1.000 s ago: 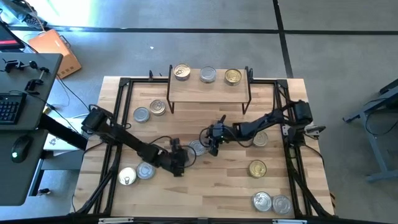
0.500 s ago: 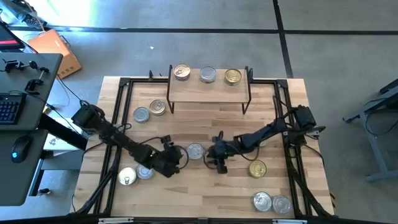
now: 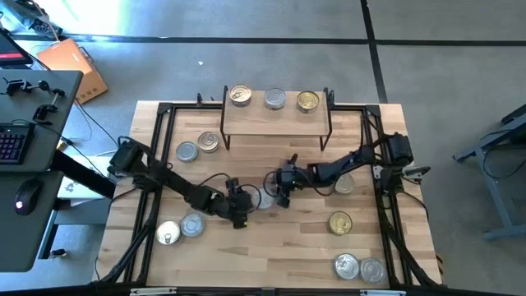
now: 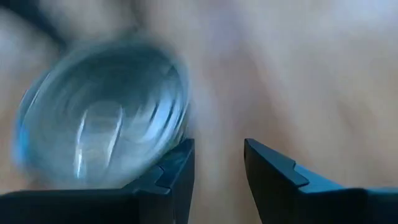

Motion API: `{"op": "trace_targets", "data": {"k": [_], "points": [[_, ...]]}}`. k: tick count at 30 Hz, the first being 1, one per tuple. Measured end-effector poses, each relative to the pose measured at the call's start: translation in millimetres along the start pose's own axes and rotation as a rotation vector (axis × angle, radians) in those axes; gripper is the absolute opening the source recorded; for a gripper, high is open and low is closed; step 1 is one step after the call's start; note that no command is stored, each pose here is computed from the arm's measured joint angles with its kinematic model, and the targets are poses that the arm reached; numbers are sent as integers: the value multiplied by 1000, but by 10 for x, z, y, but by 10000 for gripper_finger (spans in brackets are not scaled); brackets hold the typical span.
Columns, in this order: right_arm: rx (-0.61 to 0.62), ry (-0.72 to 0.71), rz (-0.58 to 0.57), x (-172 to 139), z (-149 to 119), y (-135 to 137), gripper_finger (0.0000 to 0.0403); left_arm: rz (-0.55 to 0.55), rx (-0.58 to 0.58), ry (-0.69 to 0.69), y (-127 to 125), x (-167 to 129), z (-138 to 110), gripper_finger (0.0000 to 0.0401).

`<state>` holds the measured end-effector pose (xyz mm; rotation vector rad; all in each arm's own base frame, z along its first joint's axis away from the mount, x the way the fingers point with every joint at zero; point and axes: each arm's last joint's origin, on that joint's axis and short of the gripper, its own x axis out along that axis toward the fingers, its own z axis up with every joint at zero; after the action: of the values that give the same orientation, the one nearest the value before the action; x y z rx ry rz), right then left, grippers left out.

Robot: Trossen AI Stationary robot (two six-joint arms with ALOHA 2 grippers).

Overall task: Stack canned seafood by type on shelf
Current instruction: Put the green with blue patterned tuna can on the shelf

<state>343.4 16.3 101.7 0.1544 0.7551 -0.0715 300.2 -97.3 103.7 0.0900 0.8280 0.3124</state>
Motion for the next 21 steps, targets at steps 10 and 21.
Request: {"op": "trace_targets", "data": {"k": [10, 21], "points": [[-132, 101, 69, -47, -148, 333, 133, 321, -38, -40, 316, -217, 108, 184], [-201, 125, 89, -150, -156, 434, 133, 223, -50, -55, 177, -439, 98, 184]]}}
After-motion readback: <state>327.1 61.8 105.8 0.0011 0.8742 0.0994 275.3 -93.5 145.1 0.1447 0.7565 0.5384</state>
